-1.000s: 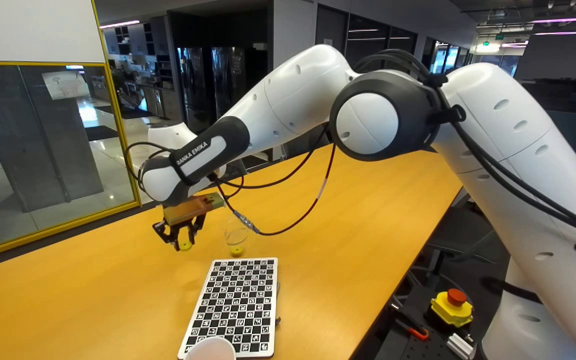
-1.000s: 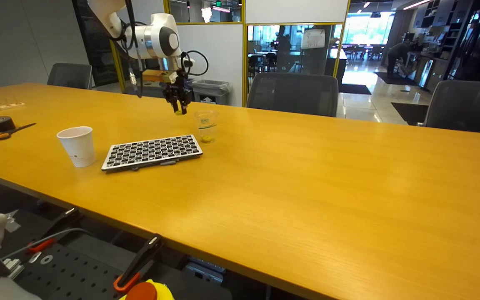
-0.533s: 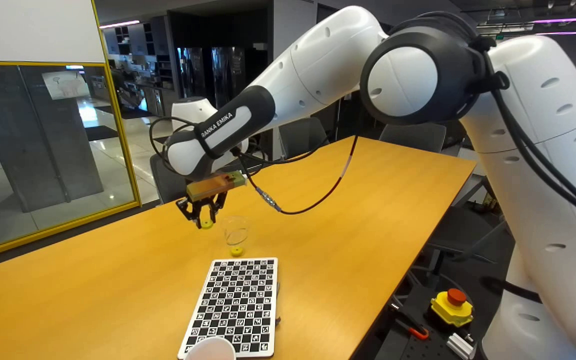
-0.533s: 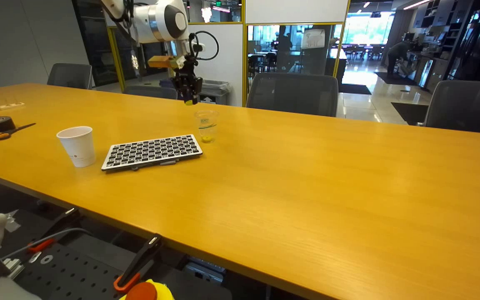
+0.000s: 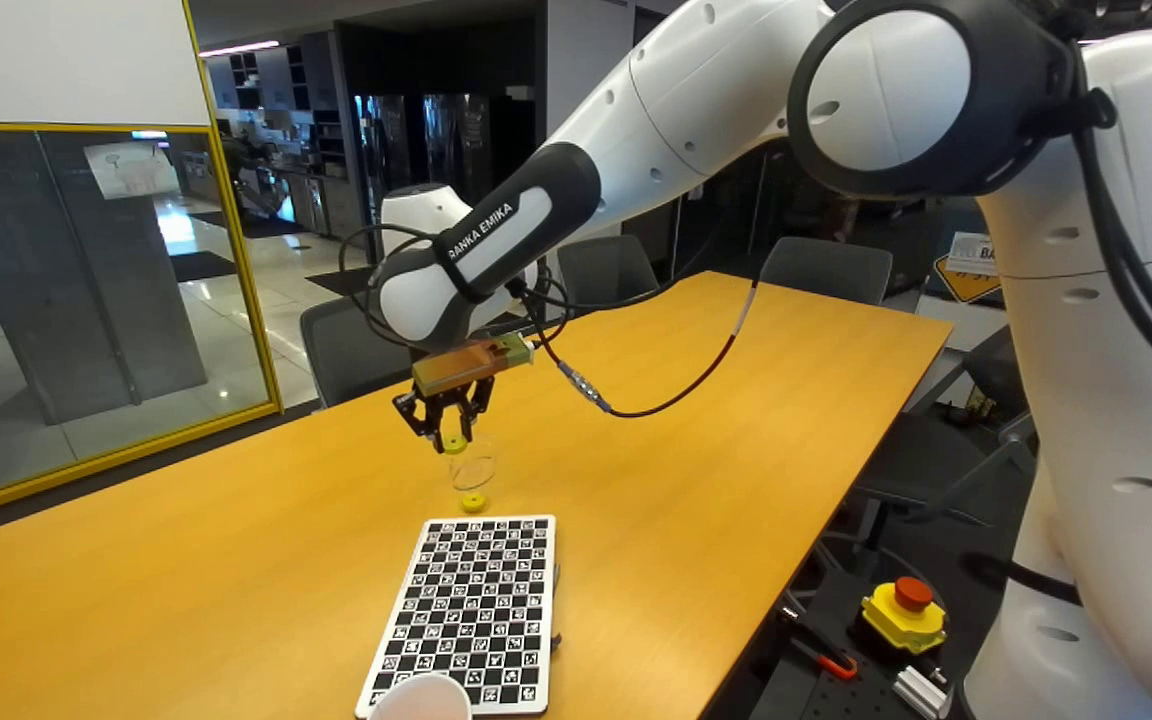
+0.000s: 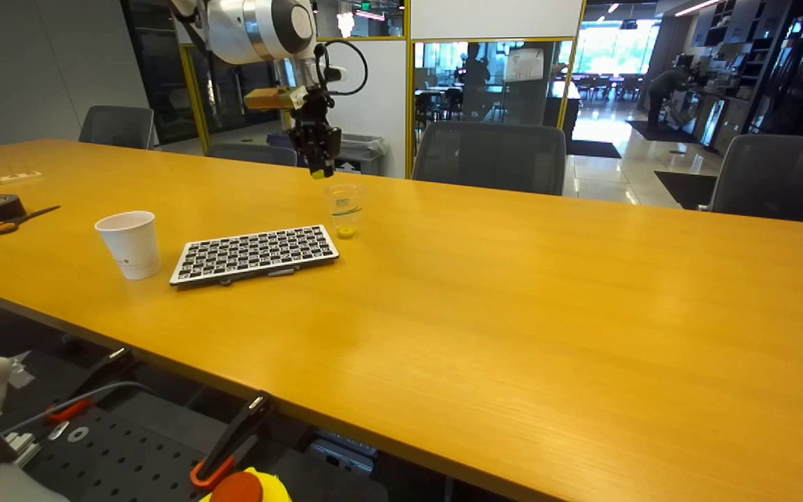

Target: Pick up the orange and yellow objects from the table and put them in the two cups on the table

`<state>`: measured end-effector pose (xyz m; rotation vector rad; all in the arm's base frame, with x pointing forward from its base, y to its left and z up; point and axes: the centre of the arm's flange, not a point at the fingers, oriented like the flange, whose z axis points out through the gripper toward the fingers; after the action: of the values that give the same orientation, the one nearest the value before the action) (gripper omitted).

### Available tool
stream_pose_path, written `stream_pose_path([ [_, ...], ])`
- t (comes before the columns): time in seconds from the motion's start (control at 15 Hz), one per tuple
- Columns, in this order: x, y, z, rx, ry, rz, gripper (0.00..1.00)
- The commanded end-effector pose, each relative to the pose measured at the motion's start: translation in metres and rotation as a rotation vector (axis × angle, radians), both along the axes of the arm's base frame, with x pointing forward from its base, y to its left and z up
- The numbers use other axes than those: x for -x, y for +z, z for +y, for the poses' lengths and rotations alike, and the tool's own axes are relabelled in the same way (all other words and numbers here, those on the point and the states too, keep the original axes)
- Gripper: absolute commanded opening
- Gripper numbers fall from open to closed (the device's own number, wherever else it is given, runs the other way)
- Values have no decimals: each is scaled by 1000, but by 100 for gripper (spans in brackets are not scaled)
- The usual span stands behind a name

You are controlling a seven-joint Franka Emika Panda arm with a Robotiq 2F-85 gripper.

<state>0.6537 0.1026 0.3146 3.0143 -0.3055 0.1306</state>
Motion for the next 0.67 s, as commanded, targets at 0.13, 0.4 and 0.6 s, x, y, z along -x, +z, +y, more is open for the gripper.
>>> stream_pose_path([
  [0.13, 14, 0, -27, 9, -44, 2, 22],
  [0.4, 3, 0, -39, 10, -54, 6, 22],
  [0.6, -3, -1, -43, 7, -53, 9, 22],
])
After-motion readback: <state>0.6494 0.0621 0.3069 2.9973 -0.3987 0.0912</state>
